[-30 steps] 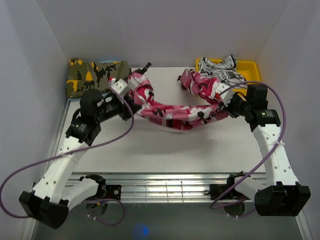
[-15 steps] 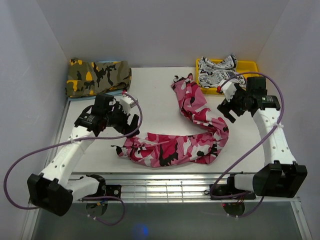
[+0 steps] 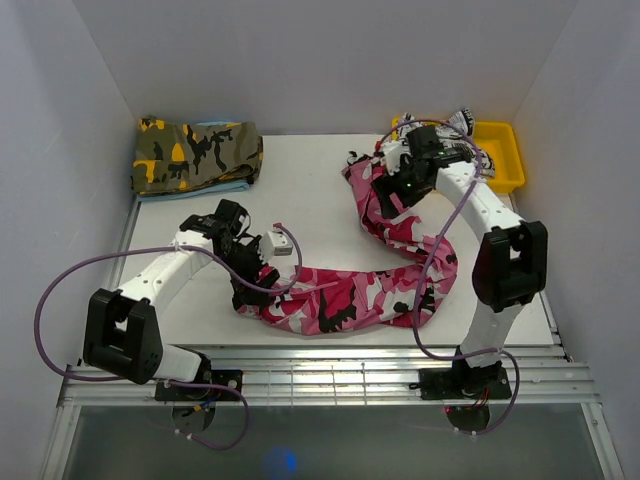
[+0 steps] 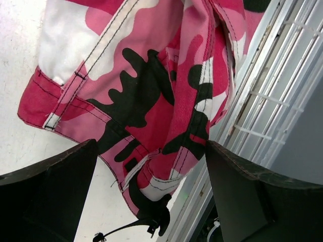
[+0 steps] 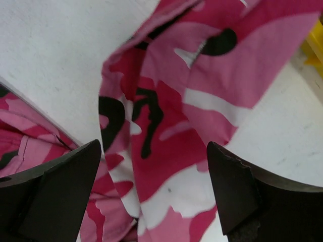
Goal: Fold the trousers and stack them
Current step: Flatten the trousers out
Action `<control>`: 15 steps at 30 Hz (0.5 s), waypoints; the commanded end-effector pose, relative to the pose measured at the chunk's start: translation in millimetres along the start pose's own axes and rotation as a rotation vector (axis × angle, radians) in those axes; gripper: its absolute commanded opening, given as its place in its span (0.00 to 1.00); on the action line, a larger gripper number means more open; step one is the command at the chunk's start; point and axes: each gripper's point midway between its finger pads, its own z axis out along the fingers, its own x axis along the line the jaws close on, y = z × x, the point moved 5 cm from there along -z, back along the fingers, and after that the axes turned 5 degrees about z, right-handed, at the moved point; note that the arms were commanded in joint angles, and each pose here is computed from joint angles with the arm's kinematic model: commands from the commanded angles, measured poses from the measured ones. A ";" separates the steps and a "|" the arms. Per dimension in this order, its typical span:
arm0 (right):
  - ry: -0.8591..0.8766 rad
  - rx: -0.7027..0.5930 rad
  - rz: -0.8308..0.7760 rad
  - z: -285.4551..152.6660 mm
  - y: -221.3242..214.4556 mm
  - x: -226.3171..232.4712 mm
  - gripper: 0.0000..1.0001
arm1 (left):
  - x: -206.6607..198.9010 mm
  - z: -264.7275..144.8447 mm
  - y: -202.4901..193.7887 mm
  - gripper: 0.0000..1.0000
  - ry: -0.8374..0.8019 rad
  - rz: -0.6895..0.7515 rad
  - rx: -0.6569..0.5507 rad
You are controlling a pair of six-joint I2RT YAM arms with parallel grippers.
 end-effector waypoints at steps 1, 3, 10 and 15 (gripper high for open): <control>-0.100 -0.012 -0.027 30.8 22.2 19.7 0.90 | -6.3 -2.9 0.7 0.98 -0.040 0.135 -0.042; -0.124 0.062 -0.067 58.6 14.3 24.7 0.90 | -9.0 0.3 -3.9 0.98 -0.052 0.168 -0.047; -0.303 0.227 -0.146 114.4 -12.8 7.7 0.91 | 6.8 14.6 -16.2 0.98 0.022 0.219 -0.015; -0.377 0.217 -0.162 105.9 -11.3 -6.1 0.73 | 18.9 17.2 -4.7 0.88 0.094 0.240 -0.079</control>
